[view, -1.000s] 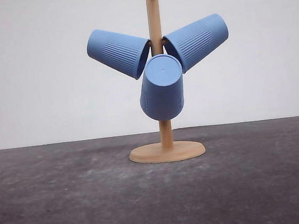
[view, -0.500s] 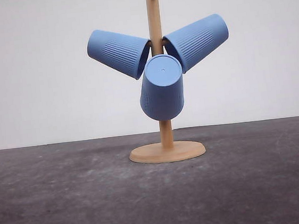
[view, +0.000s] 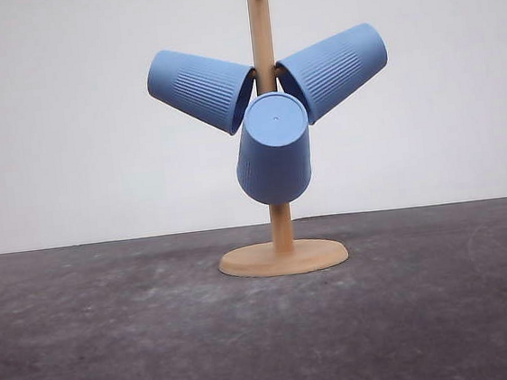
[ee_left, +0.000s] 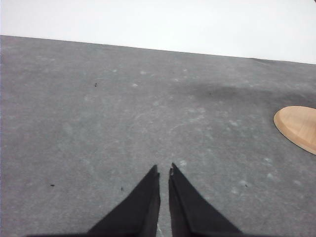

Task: Place three cups

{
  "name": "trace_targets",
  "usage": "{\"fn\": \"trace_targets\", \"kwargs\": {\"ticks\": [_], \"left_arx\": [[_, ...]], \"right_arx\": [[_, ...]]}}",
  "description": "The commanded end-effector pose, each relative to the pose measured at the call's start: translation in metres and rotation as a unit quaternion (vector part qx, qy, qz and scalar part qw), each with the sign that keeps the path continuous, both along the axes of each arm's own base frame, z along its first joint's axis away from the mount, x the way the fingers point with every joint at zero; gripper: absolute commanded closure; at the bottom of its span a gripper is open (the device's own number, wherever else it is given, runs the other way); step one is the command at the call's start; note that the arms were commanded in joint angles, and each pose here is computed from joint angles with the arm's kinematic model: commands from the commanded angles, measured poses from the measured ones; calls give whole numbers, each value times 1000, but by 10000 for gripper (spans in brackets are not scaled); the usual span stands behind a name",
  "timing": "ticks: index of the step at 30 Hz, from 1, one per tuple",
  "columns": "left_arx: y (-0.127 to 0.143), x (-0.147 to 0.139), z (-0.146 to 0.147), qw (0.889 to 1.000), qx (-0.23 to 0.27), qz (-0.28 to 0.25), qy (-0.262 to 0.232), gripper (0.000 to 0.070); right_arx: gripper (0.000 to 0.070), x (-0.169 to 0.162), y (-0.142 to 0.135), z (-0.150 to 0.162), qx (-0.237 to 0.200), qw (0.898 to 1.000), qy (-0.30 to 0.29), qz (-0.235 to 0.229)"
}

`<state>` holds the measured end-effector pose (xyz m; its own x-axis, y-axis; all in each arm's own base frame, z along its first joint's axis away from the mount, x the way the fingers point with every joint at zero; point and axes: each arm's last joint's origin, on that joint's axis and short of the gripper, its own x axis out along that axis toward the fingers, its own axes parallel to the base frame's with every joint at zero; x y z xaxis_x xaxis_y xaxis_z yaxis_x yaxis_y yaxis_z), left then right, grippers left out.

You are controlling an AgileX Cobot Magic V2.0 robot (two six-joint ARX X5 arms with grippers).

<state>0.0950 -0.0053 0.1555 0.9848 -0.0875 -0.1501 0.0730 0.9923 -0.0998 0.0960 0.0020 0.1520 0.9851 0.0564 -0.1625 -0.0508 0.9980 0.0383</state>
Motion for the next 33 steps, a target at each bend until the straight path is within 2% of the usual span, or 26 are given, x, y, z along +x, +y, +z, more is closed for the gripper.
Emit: {"fn": "trace_targets", "kwargs": {"ticks": [1, 33], "left_arx": [[0, 1, -3, 1000, 1, 0, -1, 688], [0, 1, -3, 1000, 1, 0, -2, 688]], "right_arx": [[684, 0, 0, 0, 5, 1000, -5, -2], [684, 0, 0, 0, 5, 1000, -5, -2]]}}
